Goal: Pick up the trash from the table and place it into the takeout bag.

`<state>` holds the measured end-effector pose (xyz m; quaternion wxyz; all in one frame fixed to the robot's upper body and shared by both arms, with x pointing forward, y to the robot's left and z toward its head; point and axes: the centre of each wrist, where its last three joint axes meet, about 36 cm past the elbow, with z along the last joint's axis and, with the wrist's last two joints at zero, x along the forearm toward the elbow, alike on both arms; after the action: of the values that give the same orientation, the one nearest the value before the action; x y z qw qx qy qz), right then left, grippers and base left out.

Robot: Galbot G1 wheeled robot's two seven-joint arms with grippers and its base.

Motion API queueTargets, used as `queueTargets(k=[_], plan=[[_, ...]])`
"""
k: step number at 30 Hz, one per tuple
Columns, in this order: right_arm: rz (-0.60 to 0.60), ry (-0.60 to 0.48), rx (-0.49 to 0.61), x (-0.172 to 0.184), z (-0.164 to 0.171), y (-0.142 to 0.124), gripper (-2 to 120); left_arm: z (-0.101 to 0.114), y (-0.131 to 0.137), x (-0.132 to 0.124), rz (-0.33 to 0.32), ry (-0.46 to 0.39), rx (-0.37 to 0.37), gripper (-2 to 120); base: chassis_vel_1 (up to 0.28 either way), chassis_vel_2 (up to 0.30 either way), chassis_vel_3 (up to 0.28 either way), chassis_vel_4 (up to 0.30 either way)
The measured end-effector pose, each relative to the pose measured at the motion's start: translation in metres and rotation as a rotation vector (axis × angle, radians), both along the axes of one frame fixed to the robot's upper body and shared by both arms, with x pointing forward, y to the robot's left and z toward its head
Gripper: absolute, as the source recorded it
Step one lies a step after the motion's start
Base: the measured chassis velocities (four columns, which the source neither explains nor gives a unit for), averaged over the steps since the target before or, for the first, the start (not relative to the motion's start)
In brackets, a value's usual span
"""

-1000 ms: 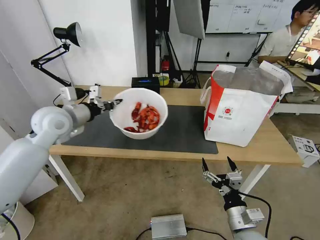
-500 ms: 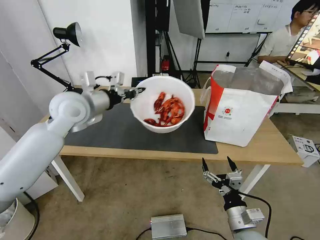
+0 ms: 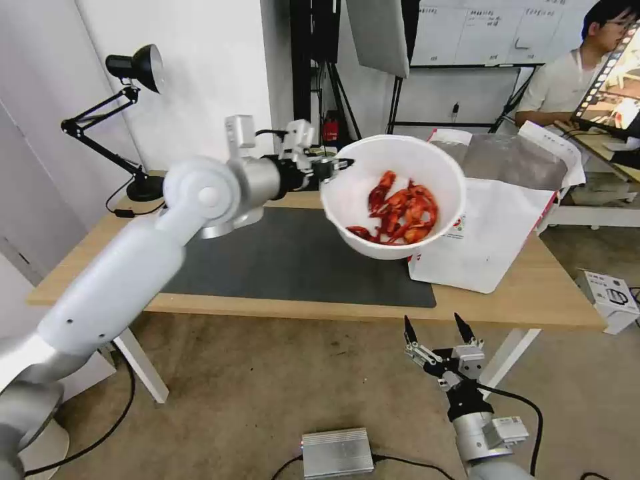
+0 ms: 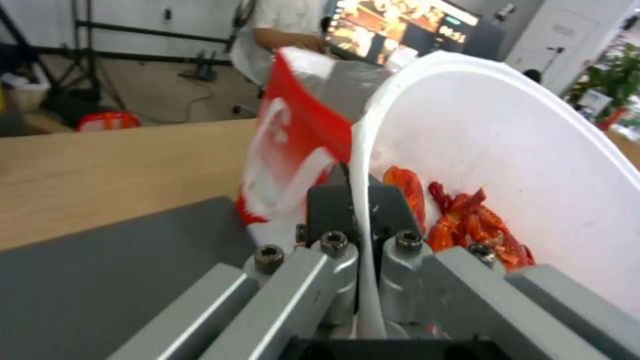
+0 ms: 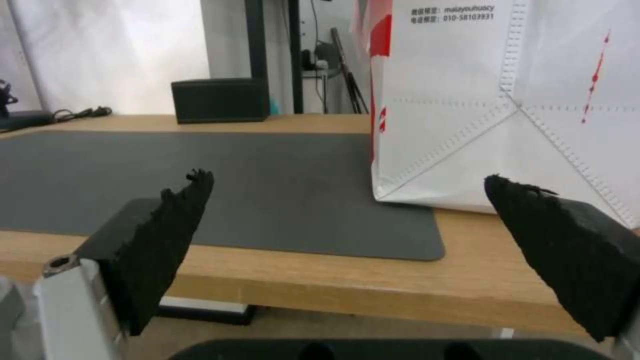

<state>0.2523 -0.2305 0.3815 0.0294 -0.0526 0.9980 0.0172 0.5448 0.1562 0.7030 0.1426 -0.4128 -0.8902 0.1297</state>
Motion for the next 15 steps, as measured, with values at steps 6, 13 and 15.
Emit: queueTargets(k=[6, 13, 15], plan=[[0.000, 0.000, 0.000, 0.000, 0.000, 0.000, 100, 0.016, -0.022, 0.004, -0.035, -0.015, -0.011, 0, 0.000, 0.000, 0.000, 0.000], [0.000, 0.000, 0.000, 0.000, 0.000, 0.000, 100, 0.025, -0.046, 0.014, -0.060, -0.013, -0.013, 0, 0.000, 0.000, 0.000, 0.000], [0.000, 0.000, 0.000, 0.000, 0.000, 0.000, 100, 0.030, -0.061, 0.023, -0.065, -0.010, -0.013, 0, 0.000, 0.000, 0.000, 0.000]])
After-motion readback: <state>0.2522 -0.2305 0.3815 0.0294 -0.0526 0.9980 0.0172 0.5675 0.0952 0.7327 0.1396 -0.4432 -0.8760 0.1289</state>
